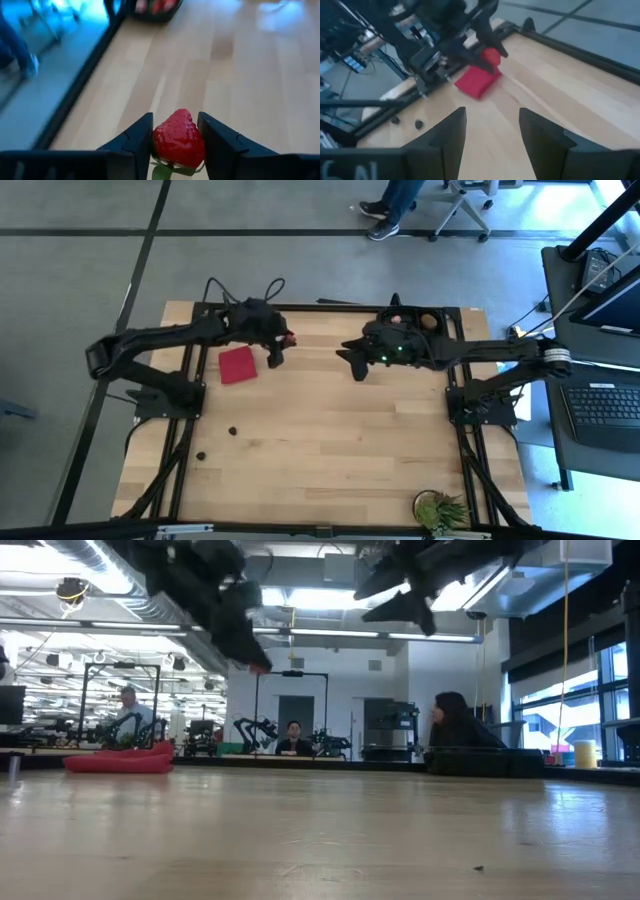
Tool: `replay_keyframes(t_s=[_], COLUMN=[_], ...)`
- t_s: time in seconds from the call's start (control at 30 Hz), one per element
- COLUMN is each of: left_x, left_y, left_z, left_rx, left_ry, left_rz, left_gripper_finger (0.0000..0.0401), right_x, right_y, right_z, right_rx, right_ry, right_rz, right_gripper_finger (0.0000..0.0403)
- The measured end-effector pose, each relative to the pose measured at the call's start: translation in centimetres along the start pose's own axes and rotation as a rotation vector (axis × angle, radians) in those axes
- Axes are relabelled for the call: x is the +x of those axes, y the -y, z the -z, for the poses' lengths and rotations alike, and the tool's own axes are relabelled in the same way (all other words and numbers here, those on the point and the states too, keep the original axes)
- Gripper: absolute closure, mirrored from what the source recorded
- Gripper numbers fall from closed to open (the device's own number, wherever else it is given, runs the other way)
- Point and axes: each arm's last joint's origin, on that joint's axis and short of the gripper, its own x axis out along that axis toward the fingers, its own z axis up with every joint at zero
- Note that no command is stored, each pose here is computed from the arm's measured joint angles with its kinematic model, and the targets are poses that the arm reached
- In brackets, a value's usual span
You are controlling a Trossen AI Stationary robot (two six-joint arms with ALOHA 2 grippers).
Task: Pick and placing Produce into tupperware
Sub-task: Put the red strawberry into the black bin
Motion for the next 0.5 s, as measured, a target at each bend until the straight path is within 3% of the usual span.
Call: replay_keyframes(t_s=[0.3, 0.5], left_x=[-1.7, -2.0], left_y=[5.4, 8.1], left_z=[-1.6, -1.7], left_rx=[0.235, 0.336], left_ry=[0.105, 0.104], left_rz=[0.027, -0.029], left_gripper_finger=[0.0265, 0.0269], right_x=[4.1, 5.5], right_y=[-0.5, -0.2], right_z=[0.7, 1.6], right_rx=[0.059, 0.062], right_ry=[0.061, 0.045], right_rz=[-0.180, -0.170], right_gripper_finger=[0.0217, 0.0217])
